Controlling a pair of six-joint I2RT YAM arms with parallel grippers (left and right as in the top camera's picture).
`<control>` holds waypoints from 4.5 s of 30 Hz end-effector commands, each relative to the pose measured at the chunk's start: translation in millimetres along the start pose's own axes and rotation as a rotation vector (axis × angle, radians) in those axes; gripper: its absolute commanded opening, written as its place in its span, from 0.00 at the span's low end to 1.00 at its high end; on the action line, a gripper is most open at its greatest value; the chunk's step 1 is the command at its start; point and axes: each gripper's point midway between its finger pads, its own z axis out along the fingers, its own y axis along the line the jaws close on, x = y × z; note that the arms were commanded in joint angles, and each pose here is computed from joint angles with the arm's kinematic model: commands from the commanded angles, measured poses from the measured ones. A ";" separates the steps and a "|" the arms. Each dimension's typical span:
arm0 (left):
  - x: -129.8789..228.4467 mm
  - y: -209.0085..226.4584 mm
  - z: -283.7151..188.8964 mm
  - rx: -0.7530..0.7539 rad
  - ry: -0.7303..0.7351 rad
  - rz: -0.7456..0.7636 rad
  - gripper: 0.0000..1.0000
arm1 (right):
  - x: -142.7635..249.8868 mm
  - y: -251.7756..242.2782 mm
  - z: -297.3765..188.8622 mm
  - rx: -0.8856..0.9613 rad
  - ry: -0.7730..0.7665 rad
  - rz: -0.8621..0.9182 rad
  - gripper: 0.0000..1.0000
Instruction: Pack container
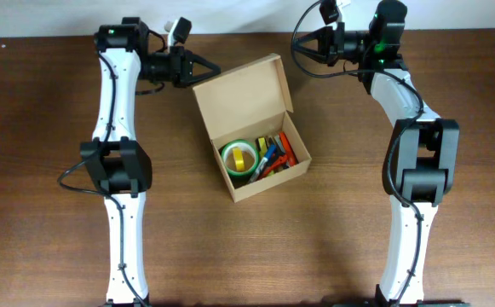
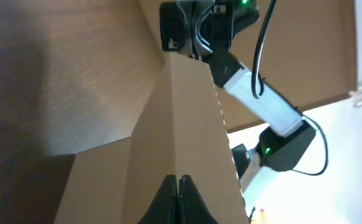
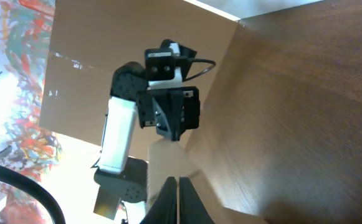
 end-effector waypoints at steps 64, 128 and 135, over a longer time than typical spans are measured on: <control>-36.1 42.1 -76.0 -0.966 -0.021 0.032 0.04 | -48.7 157.1 -12.2 -0.007 -0.032 -0.447 0.04; 45.3 136.0 -103.8 -1.099 0.047 -0.462 0.02 | 39.2 -54.4 -162.9 1.351 -0.026 0.175 0.04; 60.3 156.3 -62.3 -0.857 0.022 -0.565 0.02 | 65.1 -87.2 -153.6 1.291 0.111 0.223 0.04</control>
